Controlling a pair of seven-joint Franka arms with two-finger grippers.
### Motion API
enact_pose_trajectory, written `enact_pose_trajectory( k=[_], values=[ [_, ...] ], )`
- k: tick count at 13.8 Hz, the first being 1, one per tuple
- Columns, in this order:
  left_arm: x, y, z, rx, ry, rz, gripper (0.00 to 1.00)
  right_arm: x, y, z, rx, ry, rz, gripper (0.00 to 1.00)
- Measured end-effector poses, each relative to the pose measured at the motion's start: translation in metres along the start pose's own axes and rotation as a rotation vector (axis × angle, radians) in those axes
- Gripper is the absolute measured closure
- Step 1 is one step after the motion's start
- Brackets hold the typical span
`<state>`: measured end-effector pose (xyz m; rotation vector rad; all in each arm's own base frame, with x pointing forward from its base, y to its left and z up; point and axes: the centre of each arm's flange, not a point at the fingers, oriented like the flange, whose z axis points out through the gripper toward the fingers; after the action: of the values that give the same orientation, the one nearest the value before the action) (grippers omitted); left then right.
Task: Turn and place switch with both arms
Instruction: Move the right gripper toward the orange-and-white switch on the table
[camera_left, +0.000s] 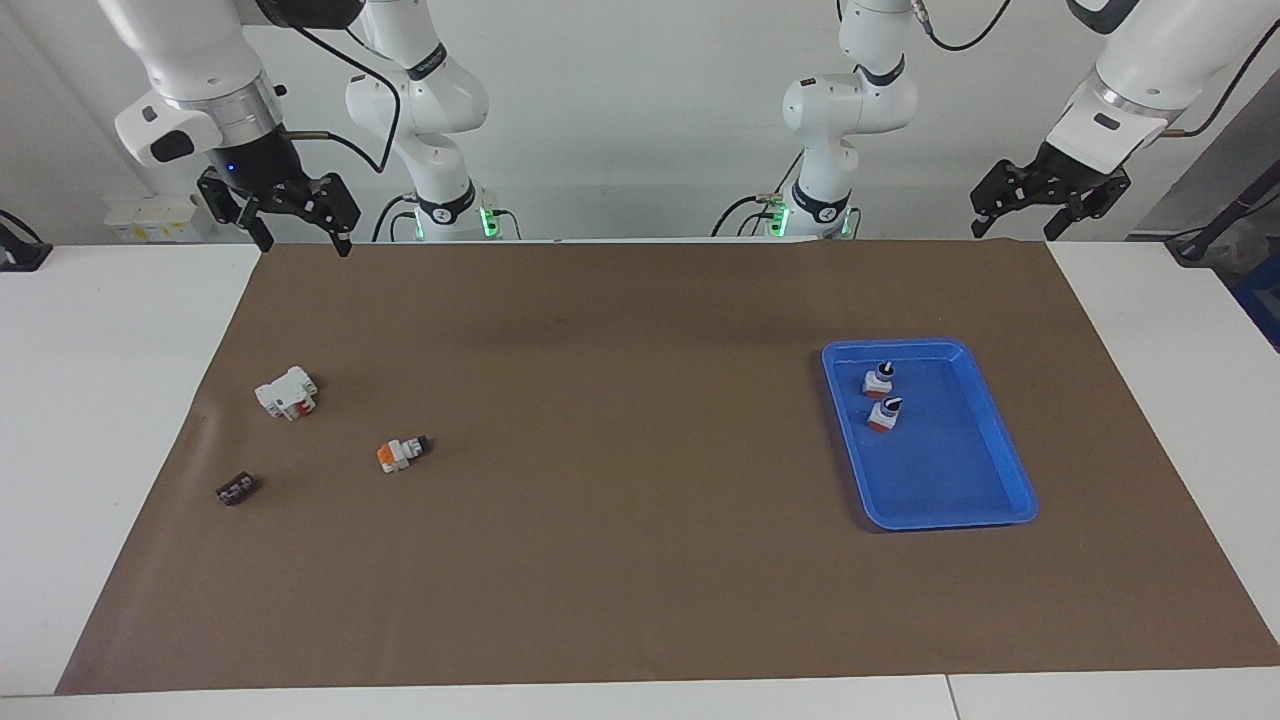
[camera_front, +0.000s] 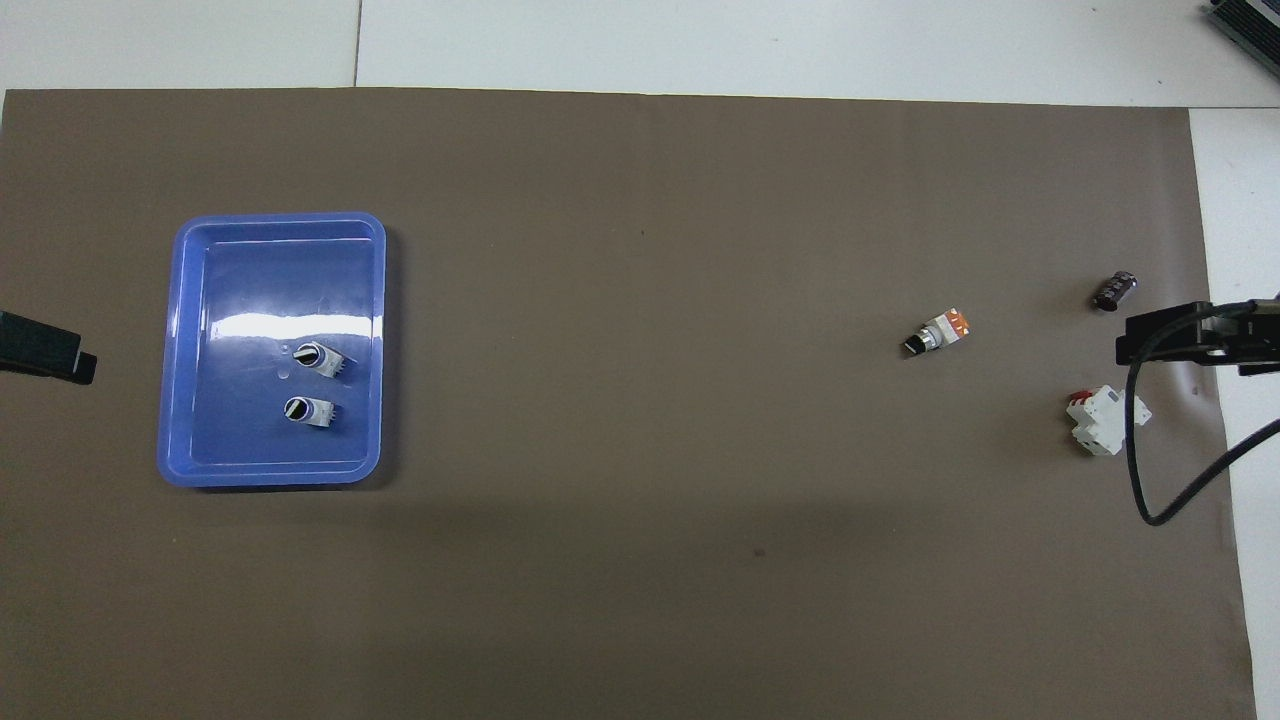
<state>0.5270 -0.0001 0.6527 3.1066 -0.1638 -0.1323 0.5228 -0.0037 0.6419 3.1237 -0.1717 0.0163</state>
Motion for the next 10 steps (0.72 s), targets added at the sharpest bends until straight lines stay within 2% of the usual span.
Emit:
enact_pose_trajectory(
  k=[6,10],
  values=[
    [0.000,0.000,0.000,0.000,0.000,0.000,0.00,0.000,0.000,0.002,0.000,-0.003,0.097,0.00],
    [0.000,0.000,0.000,0.000,0.000,0.000,0.00,0.009,-0.003,0.024,0.011,0.063,0.110,0.00]
  ],
)
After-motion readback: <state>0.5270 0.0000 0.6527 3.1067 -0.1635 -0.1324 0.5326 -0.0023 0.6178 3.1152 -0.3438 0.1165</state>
